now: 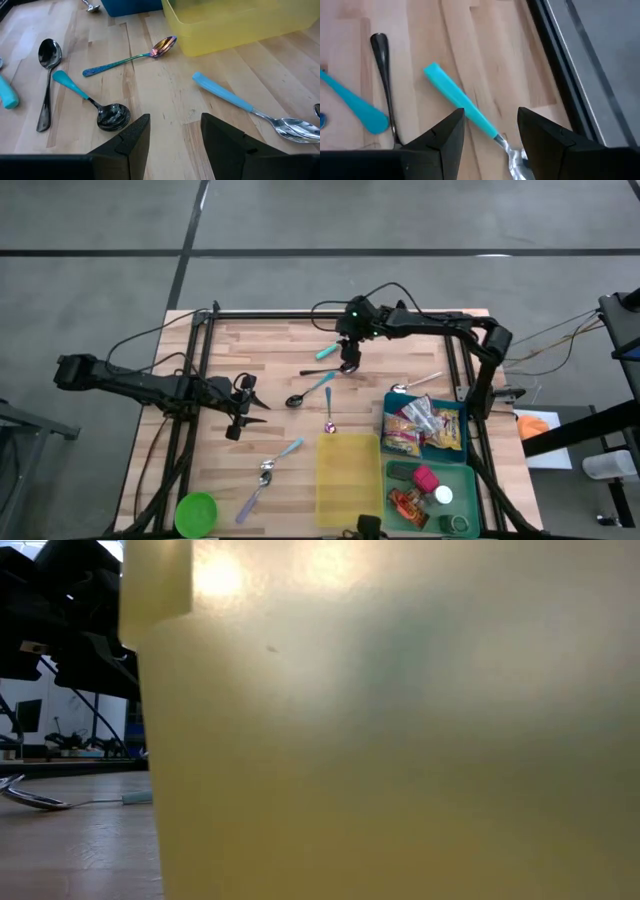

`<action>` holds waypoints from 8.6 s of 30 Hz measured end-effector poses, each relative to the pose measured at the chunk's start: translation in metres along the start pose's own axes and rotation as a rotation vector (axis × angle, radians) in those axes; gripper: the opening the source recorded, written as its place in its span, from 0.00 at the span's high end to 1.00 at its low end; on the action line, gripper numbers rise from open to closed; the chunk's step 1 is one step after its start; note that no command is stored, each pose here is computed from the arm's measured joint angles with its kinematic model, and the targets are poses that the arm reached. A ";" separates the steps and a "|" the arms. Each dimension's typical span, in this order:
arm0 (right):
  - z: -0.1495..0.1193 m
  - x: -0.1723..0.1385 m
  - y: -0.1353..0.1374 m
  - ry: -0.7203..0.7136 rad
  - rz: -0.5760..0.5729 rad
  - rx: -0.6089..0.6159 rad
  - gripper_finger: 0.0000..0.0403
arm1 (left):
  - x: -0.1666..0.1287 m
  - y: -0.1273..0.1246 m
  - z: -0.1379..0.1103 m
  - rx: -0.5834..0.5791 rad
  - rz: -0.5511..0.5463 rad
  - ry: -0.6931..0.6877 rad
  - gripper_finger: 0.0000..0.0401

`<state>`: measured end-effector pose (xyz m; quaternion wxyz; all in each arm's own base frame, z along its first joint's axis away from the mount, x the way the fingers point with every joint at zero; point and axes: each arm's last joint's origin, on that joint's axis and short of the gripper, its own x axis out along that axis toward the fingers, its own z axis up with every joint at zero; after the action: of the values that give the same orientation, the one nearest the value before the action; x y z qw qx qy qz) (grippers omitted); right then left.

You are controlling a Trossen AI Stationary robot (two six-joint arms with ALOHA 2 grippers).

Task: Pick & Place Food Item
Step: Put the light blue spoon into the yellow bin

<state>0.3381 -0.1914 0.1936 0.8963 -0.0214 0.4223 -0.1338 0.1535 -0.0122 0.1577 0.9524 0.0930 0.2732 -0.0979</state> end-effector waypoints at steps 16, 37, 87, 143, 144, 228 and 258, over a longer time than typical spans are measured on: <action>0.024 0.042 -0.013 0.365 0.102 -0.132 0.55 | 0.000 -0.001 -0.004 -0.003 -0.004 0.039 0.57; 0.024 0.047 -0.017 0.546 0.061 -0.149 0.55 | 0.000 -0.001 -0.008 -0.004 -0.013 0.078 0.57; -0.008 -0.001 0.087 -0.195 -0.384 0.783 0.55 | -0.001 -0.004 -0.017 -0.015 -0.051 0.173 0.57; -0.004 0.062 0.022 0.214 -0.322 0.871 0.55 | -0.002 -0.004 -0.017 -0.014 -0.051 0.173 0.57; -0.005 0.062 0.022 0.221 -0.320 0.871 0.55 | -0.002 -0.004 -0.017 -0.014 -0.051 0.173 0.57; -0.012 0.026 0.073 0.544 -0.073 -0.013 0.55 | -0.002 -0.004 -0.017 -0.017 -0.051 0.173 0.57; 0.006 0.019 0.062 0.517 -0.041 -0.106 0.55 | -0.002 -0.004 -0.017 -0.014 -0.051 0.173 0.57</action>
<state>0.3680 -0.1366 0.1742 0.7532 -0.0420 0.6434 -0.1307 0.1428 -0.0120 0.1439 0.9231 0.0872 0.3576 -0.1117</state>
